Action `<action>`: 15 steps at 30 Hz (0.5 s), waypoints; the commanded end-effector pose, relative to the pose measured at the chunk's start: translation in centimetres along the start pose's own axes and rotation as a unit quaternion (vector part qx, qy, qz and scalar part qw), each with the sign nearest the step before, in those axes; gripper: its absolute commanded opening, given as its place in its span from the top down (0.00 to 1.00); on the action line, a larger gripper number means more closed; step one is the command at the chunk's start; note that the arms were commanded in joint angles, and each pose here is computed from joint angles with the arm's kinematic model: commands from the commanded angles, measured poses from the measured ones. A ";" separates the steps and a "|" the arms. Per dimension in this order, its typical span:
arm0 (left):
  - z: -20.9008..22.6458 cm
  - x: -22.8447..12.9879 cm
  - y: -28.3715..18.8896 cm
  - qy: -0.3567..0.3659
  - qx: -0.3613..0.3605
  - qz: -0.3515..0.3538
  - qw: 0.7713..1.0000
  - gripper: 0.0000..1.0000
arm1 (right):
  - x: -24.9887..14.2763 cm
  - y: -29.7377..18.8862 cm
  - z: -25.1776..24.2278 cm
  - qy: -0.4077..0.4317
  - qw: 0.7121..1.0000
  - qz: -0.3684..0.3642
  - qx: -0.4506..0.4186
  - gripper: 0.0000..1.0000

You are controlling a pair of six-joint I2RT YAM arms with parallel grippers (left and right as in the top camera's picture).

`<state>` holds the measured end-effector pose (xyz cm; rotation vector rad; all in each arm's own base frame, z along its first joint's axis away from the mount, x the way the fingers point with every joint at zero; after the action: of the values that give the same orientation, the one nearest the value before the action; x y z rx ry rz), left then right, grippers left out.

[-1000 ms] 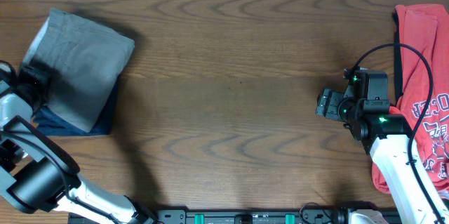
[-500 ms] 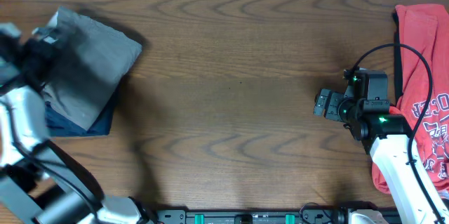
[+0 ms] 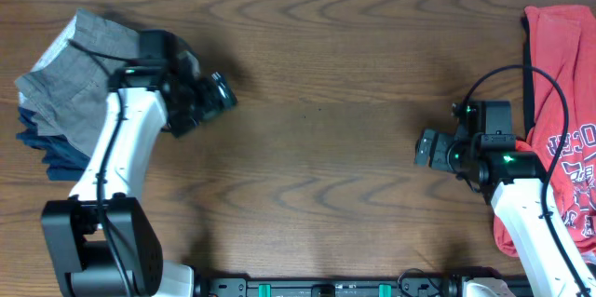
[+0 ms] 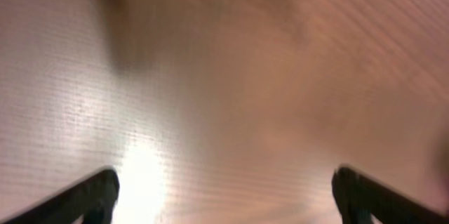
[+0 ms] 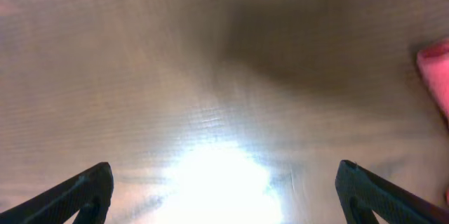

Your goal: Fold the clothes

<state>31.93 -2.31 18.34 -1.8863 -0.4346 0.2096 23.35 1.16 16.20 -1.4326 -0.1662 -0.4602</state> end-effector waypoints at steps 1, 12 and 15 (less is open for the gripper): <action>0.1 -1.7 0.3 0.017 0.056 0.034 0.998 0.02 | -0.4 -0.3 0.0 0.006 1.000 0.016 0.004 0.01; 0.2 -9.2 -2.9 0.050 0.112 0.122 0.985 0.02 | -3.4 -4.2 0.6 0.012 0.999 0.029 0.028 0.08; 0.3 -10.6 -4.5 0.085 0.107 0.060 0.989 0.00 | -3.8 -6.1 0.6 0.013 0.999 -0.031 0.027 0.08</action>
<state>22.61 -5.11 20.66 -1.7333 -0.1354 0.2816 18.40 2.00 18.98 -1.3813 -0.1432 -0.4332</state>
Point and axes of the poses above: each gripper's point midway between its finger pads, its own y axis out along the fingers, its own z axis along the line the jaws close on, x = y × z, the point moved 9 cm from there along -y, back along the fingers, and after that the axes turned 2 degrees about -y, right-handed, at the moved point
